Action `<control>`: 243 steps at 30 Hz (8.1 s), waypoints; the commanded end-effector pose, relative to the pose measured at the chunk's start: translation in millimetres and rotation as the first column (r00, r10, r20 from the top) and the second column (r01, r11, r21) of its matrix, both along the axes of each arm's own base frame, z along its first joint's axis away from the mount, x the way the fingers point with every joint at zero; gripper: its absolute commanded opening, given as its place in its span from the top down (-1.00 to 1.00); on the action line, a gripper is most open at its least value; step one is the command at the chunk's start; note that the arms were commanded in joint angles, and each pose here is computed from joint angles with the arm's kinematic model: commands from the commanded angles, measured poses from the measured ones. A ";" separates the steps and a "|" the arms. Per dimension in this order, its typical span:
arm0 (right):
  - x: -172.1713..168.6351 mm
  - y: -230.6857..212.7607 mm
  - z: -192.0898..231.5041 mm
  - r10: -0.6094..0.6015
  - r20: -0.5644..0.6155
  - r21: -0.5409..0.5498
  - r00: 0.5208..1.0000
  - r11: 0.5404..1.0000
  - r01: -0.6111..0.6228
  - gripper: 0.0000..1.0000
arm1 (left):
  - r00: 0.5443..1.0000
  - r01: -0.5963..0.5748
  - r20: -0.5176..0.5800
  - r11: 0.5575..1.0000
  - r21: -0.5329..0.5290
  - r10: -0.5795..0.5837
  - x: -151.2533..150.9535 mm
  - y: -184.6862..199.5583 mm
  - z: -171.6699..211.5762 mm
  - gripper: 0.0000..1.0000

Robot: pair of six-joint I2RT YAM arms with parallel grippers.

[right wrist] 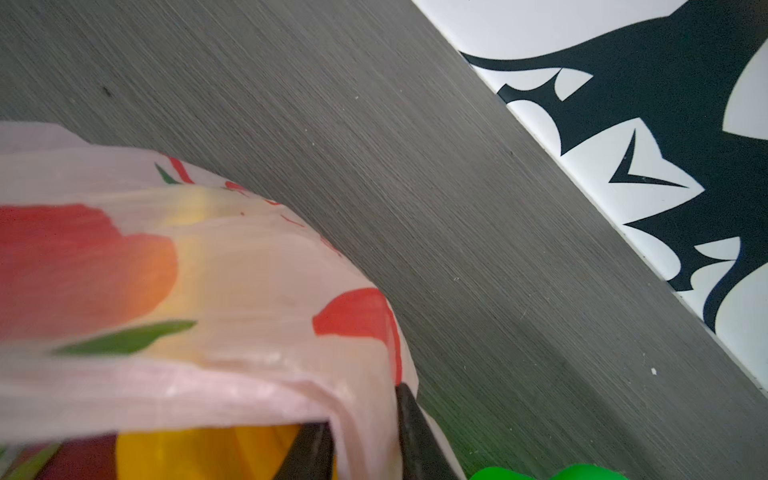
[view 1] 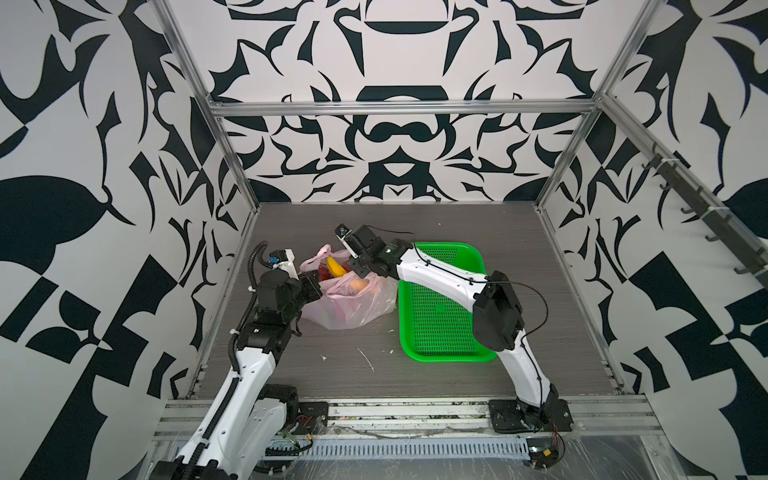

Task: Untie the knot of the plastic bag and take out the fruit

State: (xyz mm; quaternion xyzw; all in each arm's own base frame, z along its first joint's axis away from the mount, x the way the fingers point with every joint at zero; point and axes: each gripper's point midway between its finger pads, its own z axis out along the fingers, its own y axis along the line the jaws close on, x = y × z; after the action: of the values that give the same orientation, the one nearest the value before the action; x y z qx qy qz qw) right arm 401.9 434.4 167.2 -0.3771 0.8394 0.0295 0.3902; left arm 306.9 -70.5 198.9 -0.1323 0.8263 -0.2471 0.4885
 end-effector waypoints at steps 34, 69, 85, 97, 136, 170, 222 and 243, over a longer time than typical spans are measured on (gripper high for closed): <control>17.0 44.9 133.8 0.227 0.212 0.262 0.950 0.924 -0.280 1.00 | 0.955 -0.295 0.041 0.955 0.010 0.294 20.8 86.0 13.8 1.00; -78.2 -30.0 172.7 -0.206 -0.035 0.330 0.978 0.921 0.205 0.00 | 0.994 -0.109 0.002 0.986 -0.125 0.110 7.7 45.6 17.7 1.00; -69.8 6.4 93.6 0.085 -0.068 0.046 0.994 0.996 -0.082 -0.09 | 0.996 -0.084 0.010 0.990 -0.117 0.086 6.5 42.8 22.4 1.00; -91.2 11.6 65.2 0.197 -0.158 0.068 0.968 0.980 -0.188 0.04 | 0.996 -0.091 0.009 0.990 -0.105 0.092 8.3 44.7 25.5 1.00; -237.6 -13.0 -70.1 0.525 -0.485 -0.020 0.699 0.793 -0.610 1.00 | 0.940 -0.211 -0.277 0.977 -0.005 0.202 -30.3 63.2 -38.1 1.00; -161.2 75.7 7.9 0.311 -0.221 0.237 0.924 0.937 -0.259 0.58 | 0.931 -0.221 -0.313 0.973 -0.068 0.190 -47.8 55.4 -76.1 1.00; -181.2 38.3 -18.1 -0.024 -0.415 0.203 0.909 0.972 0.119 0.03 | 0.916 -0.194 -0.391 0.950 -0.244 0.086 -79.1 27.2 -122.2 1.00; -158.9 52.5 -25.6 -0.223 -0.454 0.234 0.863 0.905 0.357 -0.44 | 0.928 -0.172 -0.367 0.951 -0.256 0.069 -79.3 24.2 -118.2 1.00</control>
State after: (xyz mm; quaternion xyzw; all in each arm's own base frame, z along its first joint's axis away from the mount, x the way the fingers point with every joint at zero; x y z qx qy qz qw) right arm 236.2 483.4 114.0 -0.1871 0.9401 0.1703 0.2283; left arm 228.8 -44.4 82.1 -0.2982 0.8476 -0.2979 0.3223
